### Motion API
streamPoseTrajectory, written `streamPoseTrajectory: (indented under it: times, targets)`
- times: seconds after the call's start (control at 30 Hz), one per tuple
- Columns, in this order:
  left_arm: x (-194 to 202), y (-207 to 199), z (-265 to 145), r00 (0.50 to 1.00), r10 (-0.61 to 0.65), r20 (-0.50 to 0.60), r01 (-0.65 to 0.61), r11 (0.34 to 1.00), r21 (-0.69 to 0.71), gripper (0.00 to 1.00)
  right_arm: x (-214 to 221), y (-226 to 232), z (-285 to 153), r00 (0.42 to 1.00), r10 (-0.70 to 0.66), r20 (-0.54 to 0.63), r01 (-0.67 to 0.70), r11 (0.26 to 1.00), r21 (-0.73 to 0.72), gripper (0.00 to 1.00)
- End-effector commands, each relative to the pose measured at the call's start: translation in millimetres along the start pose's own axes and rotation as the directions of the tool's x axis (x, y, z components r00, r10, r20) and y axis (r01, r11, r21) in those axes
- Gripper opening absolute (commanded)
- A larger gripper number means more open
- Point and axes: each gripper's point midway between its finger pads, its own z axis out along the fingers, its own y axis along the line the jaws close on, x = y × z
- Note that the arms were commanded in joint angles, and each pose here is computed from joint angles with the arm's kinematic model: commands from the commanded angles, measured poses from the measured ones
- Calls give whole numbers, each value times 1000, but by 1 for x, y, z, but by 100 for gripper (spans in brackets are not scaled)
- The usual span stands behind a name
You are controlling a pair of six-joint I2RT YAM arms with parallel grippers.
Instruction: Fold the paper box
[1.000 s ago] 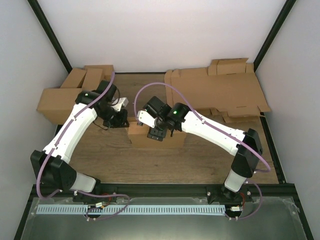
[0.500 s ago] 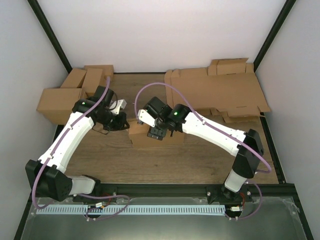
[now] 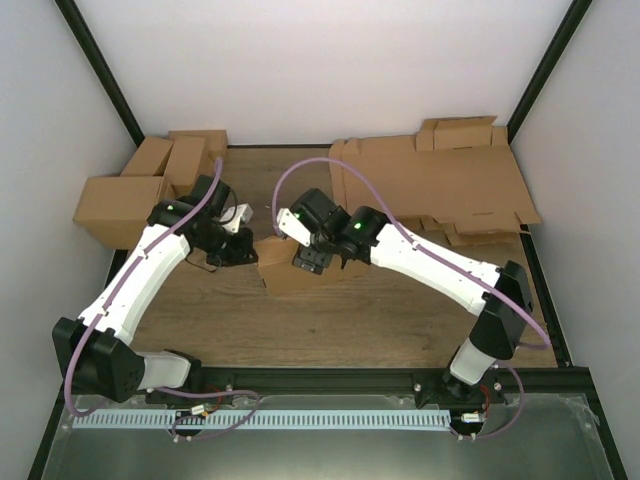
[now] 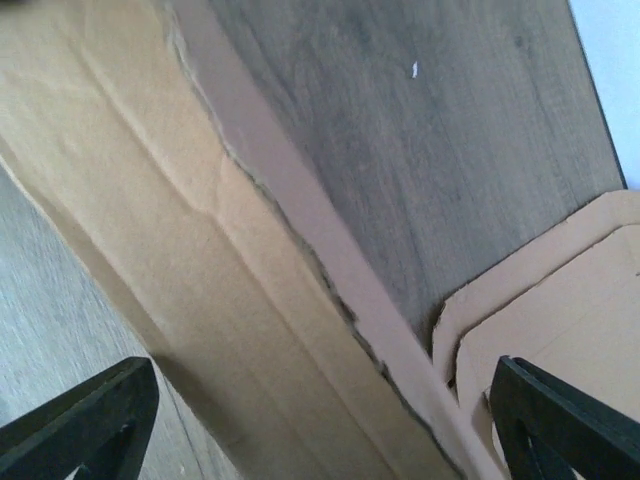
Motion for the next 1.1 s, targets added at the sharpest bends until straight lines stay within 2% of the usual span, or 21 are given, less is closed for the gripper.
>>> streamPoseTrajectory:
  times: [0.0,0.2,0.37,0.47,0.63,0.83,1.0,1.07]
  targets:
    - [1,8,1,998,-64,8,65,997,-47,4,-46,-35,-60,969,153,195,-159,987,16,96]
    - [-23,6,-8,997,-45,68,50,996,-77,4,-29,-52,-95,907,371,201,-355,928,-112,99]
    - [-34,4,-13,997,-14,75,22,995,-96,4,11,-85,-112,775,601,194,-589,799,-121,99]
    - [-35,5,-12,998,-1,59,8,994,-106,4,44,-99,-108,675,721,157,-713,692,-112,91]
    - [-36,8,-9,999,28,44,-23,992,-125,4,65,-104,-114,572,785,239,-767,614,-184,77]
    - [-40,10,-8,998,58,28,-54,988,-143,4,86,-96,-86,556,797,237,-783,597,-172,72]
    - [-41,12,-5,998,68,18,-64,987,-148,4,88,-111,-70,557,770,311,-783,612,-114,63]
    - [-42,11,-6,997,71,19,-67,987,-147,4,97,-119,-61,558,771,308,-799,599,-52,58]
